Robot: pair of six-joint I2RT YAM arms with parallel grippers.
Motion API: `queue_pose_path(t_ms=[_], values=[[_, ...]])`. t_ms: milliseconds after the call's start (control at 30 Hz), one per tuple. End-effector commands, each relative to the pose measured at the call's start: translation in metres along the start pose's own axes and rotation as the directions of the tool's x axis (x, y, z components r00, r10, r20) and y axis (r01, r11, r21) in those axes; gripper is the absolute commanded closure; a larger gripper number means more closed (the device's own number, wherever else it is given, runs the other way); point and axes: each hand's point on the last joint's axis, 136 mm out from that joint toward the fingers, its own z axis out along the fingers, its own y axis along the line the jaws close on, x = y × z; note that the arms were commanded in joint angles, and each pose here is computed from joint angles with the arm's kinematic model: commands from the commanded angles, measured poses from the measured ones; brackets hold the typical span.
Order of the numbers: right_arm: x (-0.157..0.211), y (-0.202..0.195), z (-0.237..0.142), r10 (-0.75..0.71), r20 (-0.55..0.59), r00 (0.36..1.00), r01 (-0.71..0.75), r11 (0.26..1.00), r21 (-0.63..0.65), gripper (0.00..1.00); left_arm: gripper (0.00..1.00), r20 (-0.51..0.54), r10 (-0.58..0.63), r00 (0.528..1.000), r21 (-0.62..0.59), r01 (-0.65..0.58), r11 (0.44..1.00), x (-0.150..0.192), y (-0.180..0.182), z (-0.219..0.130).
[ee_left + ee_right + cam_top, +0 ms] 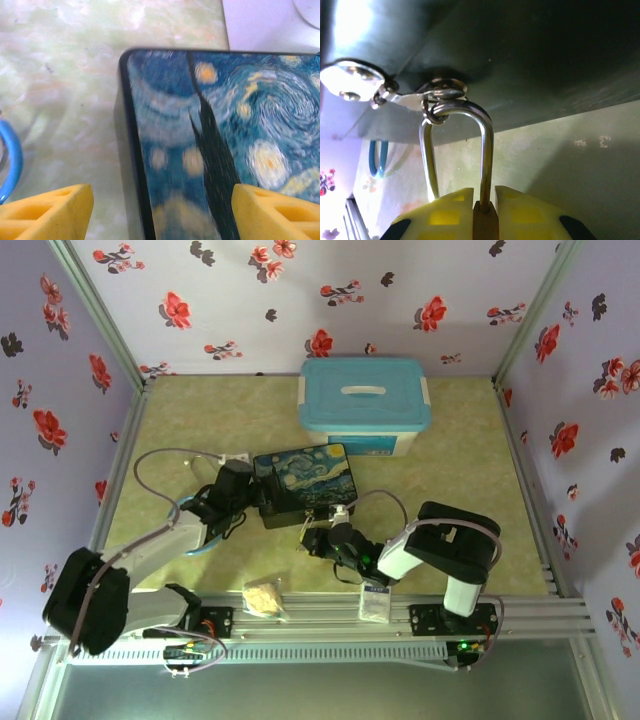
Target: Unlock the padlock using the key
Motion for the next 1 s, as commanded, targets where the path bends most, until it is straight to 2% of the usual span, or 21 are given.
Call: queue_pose_path(t_ms=[0, 67, 200, 400, 467, 767, 967], values=[[0.014, -0.034, 0.000, 0.099, -0.003, 0.995, -0.098, 0.991, 0.090, 0.94, 0.27, 0.049, 0.040, 0.998, 0.088, -0.044, 0.995, -0.025, -0.019, 0.006], [0.014, -0.033, 0.002, 0.125, 0.012, 0.992, -0.126, 0.989, 0.071, 0.95, 0.28, 0.028, 0.046, 0.999, 0.087, -0.048, 0.995, -0.021, -0.019, 0.010], [0.014, -0.026, 0.003, 0.107, 0.025, 0.994, -0.109, 0.991, 0.076, 0.95, 0.37, -0.018, 0.045, 0.999, 0.139, -0.042, 0.989, -0.009, -0.029, 0.014], [0.003, -0.032, -0.004, 0.144, 0.118, 0.983, -0.155, 0.983, 0.099, 0.99, 0.41, -0.096, 0.010, 0.995, 0.059, -0.005, 0.998, 0.018, -0.009, 0.024], [-0.006, -0.036, -0.007, 0.182, 0.200, 0.963, -0.203, 0.975, 0.093, 0.99, 0.42, -0.123, 0.008, 0.992, 0.026, -0.005, 1.000, 0.028, -0.003, 0.029], [-0.010, -0.049, -0.006, 0.347, 0.319, 0.882, -0.385, 0.920, 0.065, 1.00, 0.48, -0.151, 0.005, 0.989, 0.011, -0.004, 1.000, 0.048, 0.007, 0.034], [-0.023, -0.041, -0.011, 0.372, 0.418, 0.829, -0.416, 0.909, 0.017, 1.00, 0.49, -0.163, 0.006, 0.987, 0.006, -0.006, 1.000, 0.055, 0.010, 0.038]])
